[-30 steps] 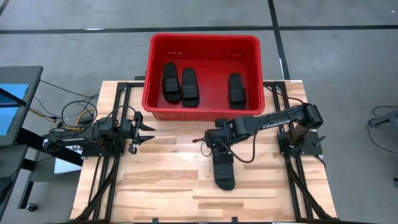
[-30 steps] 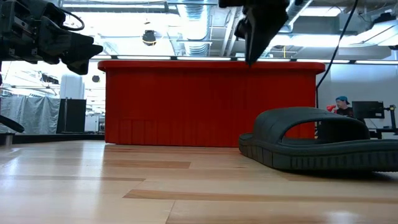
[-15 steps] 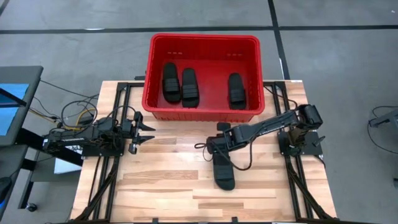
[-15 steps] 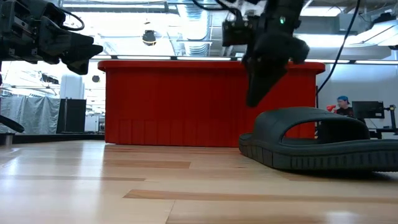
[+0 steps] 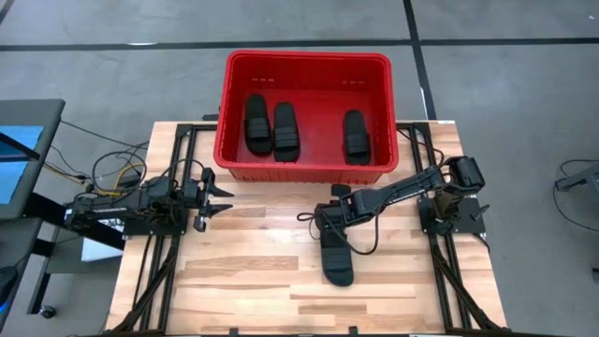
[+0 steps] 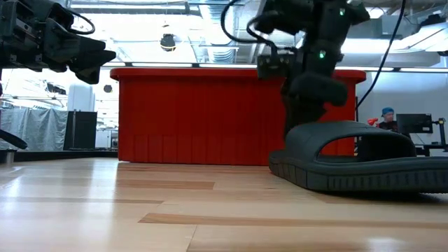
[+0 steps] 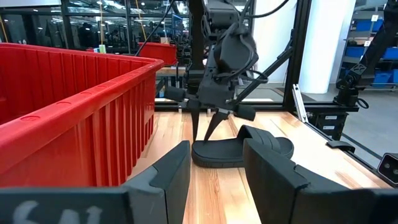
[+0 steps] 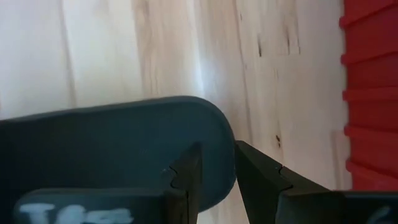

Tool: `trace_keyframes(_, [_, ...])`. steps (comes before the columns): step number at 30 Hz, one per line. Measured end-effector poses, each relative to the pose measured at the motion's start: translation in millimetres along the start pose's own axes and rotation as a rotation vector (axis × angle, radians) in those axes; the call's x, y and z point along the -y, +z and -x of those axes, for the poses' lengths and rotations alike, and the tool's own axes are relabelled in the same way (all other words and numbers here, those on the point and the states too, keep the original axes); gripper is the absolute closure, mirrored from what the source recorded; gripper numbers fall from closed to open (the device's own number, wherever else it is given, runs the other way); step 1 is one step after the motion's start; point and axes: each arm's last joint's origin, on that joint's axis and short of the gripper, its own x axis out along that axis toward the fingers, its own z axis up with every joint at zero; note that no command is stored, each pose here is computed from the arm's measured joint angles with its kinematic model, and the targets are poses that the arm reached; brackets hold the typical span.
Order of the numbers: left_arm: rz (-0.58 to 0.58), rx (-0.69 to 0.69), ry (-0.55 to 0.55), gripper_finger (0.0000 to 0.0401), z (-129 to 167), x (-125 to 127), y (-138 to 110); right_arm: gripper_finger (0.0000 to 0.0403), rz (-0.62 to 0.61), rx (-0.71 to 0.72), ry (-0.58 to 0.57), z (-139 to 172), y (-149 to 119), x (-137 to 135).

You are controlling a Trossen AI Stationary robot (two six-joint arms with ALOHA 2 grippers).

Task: Pick and place slides into bin
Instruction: Put the black slipper into the red container

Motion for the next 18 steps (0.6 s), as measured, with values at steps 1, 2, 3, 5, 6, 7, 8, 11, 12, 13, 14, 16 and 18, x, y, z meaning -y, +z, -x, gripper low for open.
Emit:
trace_keyframes(1, [0.0, 0.0, 0.0, 0.0262, 0.0, 0.0, 0.0, 0.0317, -0.002, -0.002, -0.004, -2.1, -1.7, 0.8])
trace_keyframes(2, [0.0, 0.0, 0.0, 0.0262, 0.0, 0.0, 0.0, 0.0317, -0.004, -0.006, -0.015, -3.2, -2.6, 2.0])
trace_keyframes(3, [0.0, 0.0, 0.0, 0.0262, 0.0, 0.0, 0.0, 0.0317, -0.006, -0.005, -0.027, -3.5, -2.6, 3.0])
trace_keyframes(5, [0.0, 0.0, 0.0, 0.0262, 0.0, 0.0, 0.1, 0.0317, -0.008, 0.003, -0.035, -3.5, -1.5, 4.2])
trace_keyframes(6, [0.0, 0.0, 0.0, 0.0262, 0.0, 0.0, -0.1, 0.0317, -0.006, 0.003, -0.037, -3.7, -1.4, 5.0])
trace_keyframes(7, [0.0, 0.0, 0.0, 0.0262, 0.0, 0.0, 0.1, 0.0317, -0.008, 0.002, -0.039, -4.0, -1.2, 6.4])
trace_keyframes(8, [0.0, 0.0, 0.0, 0.0262, 0.0, 0.0, 0.1, 0.0317, -0.009, 0.002, -0.04, -4.4, -0.9, 7.7])
trace_keyframes(11, [0.0, 0.0, 0.0, 0.0262, 0.0, 0.0, 0.0, 0.0317, -0.012, -0.005, -0.032, -5.5, -0.6, 11.7])
trace_keyframes(12, [0.0, 0.0, 0.0, 0.0262, 0.0, 0.0, 0.0, 0.0317, -0.011, -0.006, -0.028, -5.9, -0.4, 13.0])
trace_keyframes(13, [0.0, 0.0, 0.0, 0.0262, 0.0, 0.0, 0.0, 0.0317, -0.012, -0.009, -0.021, -6.2, -0.4, 13.9])
trace_keyframes(14, [0.0, 0.0, 0.0, 0.0262, 0.0, 0.0, 0.0, 0.0316, -0.013, -0.013, -0.009, -6.6, -0.4, 14.8])
trace_keyframes(16, [0.0, 0.0, 0.0, 0.0262, 0.0, 0.0, -0.1, 0.0313, -0.012, -0.018, 0.009, -7.1, -0.3, 16.5])
trace_keyframes(18, [0.0, 0.0, 0.0, 0.0262, 0.0, 0.0, 0.1, 0.0309, -0.01, -0.021, 0.018, -7.5, -0.4, 17.5])
